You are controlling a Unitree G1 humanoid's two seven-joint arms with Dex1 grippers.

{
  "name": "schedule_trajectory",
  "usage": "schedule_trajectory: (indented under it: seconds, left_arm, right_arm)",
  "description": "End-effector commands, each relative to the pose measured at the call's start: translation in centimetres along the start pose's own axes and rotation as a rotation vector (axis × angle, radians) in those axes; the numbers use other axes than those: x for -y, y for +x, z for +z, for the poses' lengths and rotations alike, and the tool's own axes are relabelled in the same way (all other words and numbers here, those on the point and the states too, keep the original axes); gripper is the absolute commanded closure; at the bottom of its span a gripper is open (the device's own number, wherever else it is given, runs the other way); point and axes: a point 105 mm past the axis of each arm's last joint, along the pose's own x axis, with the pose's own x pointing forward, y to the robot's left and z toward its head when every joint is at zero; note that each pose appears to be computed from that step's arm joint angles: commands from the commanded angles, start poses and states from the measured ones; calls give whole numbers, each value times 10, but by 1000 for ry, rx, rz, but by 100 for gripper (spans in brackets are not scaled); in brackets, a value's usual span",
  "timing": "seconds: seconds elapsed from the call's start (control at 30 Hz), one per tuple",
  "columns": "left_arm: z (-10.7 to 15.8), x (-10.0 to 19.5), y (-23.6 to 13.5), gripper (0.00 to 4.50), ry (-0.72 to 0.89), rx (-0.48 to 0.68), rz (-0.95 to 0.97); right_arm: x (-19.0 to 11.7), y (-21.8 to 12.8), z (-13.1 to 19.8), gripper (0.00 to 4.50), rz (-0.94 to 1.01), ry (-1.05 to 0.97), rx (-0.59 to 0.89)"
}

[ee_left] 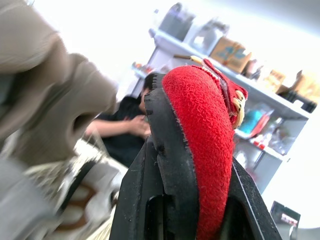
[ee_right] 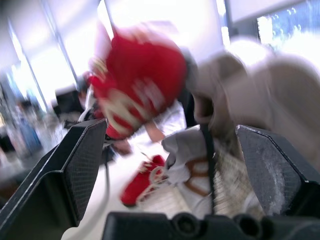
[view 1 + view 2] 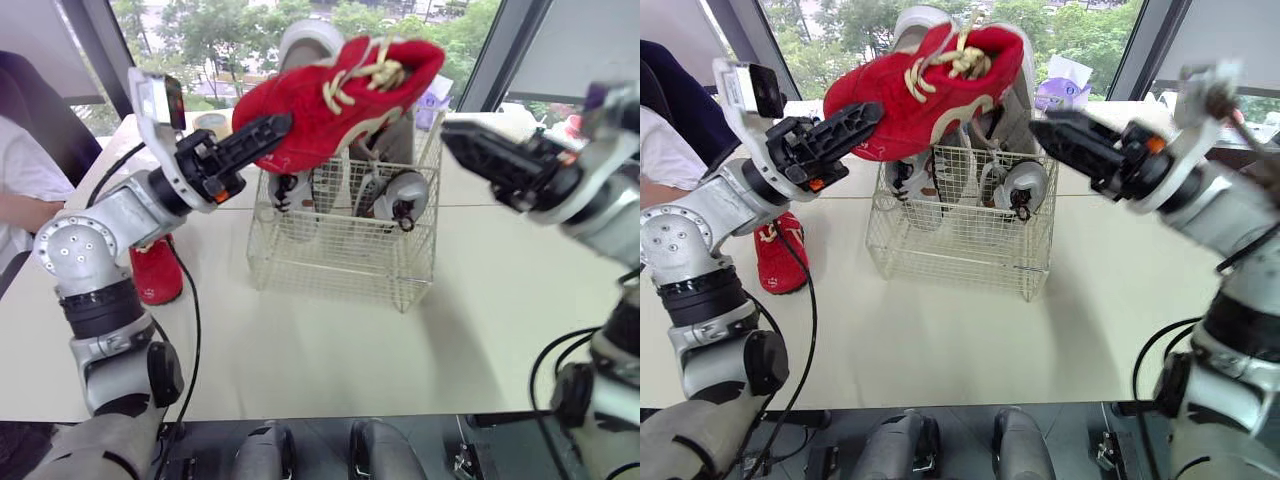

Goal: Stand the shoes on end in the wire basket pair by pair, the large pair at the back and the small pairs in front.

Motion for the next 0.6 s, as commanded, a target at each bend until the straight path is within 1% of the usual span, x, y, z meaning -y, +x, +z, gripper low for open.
schedule_trajectory:
  seconds: [0.03,0.13,0.23,0.43,0.6]
  left_arm:
    - [9,10,7,426,36,71,-37]
    - [5,9,12,426,28,65,-38]
    - [-2,5,13,426,30,42,-23]
    - [-11,-1,14,426,37,18,-1]
    - [-20,2,15,426,56,-6,-2]
  right_arm:
    - [-18,24,-8,5,63,33,79]
    - [-34,45,-7,5,132,59,141]
    - [-45,59,-3,5,172,51,165]
    - [-56,75,16,5,223,89,271]
    - [-61,83,24,5,238,127,307]
